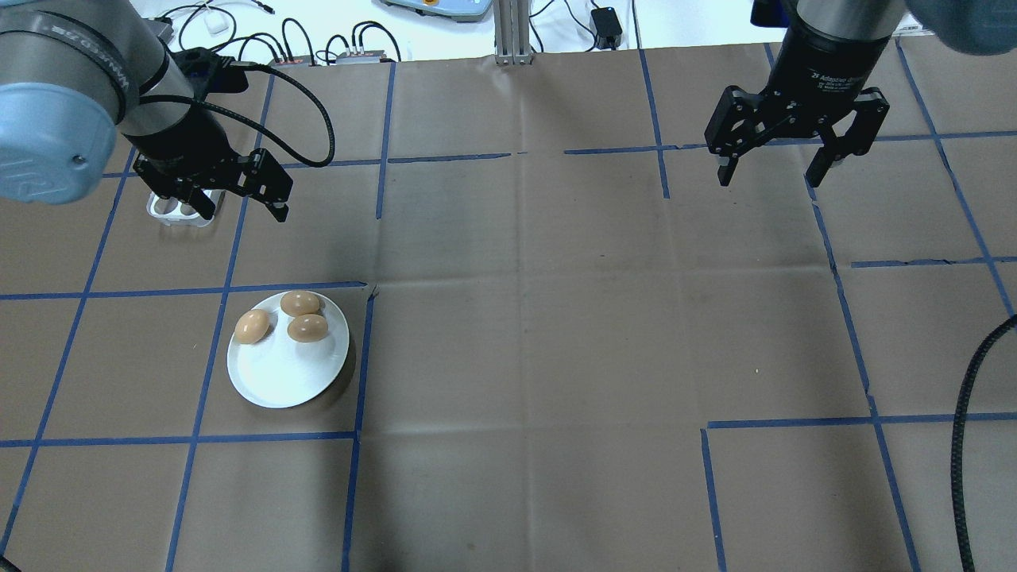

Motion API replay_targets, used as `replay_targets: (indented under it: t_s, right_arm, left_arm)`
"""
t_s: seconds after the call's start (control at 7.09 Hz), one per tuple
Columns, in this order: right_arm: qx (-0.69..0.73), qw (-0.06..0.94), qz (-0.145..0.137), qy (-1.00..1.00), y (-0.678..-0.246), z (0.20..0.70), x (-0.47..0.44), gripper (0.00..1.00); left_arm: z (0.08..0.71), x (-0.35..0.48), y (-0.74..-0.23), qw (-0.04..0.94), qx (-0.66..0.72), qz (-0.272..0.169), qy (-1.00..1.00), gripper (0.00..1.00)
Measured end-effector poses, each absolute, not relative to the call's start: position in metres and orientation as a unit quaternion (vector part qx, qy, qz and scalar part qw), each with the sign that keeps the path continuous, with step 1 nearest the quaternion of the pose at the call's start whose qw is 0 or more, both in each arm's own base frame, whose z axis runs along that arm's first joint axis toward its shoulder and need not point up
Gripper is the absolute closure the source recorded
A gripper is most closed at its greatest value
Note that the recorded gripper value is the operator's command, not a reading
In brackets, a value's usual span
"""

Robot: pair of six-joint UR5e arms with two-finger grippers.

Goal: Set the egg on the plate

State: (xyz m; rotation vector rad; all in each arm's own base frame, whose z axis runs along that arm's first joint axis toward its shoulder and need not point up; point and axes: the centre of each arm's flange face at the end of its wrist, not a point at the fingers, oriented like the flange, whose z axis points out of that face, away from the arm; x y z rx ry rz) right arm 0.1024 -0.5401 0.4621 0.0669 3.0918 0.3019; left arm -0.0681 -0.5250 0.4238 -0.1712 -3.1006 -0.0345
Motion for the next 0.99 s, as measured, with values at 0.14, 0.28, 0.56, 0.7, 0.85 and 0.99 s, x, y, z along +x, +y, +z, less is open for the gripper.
replay_targets:
  t_s: [0.14,0.28,0.56,0.7,0.85,0.99]
  right_arm:
    - [0.022,0.017,0.097,0.995,-0.54,0.462,0.102,0.0]
    - [0.022,0.017,0.097,0.995,-0.54,0.462,0.102,0.0]
    - [0.021,0.017,0.097,0.995,-0.54,0.462,0.102,0.0]
    - [0.021,0.017,0.097,0.995,-0.54,0.462,0.102,0.0]
    - [0.021,0.017,0.097,0.995,-0.54,0.462,0.102,0.0]
    - [0.022,0.017,0.097,0.995,-0.54,0.462,0.102,0.0]
  left_arm:
    - [0.434,-0.075,-0.515,0.022,-0.059,-0.008,-0.998,0.01]
    - [0.438,-0.077,-0.51,0.022,-0.06,-0.007,-0.998,0.01]
    - [0.435,-0.077,-0.51,0.02,-0.06,-0.007,-0.998,0.01]
    - [0.432,-0.077,-0.514,0.019,-0.059,-0.01,-0.998,0.01]
    - [0.431,-0.075,-0.517,0.013,-0.058,-0.012,-0.998,0.01]
    - [0.428,-0.072,-0.519,-0.001,-0.058,-0.016,-0.998,0.01]
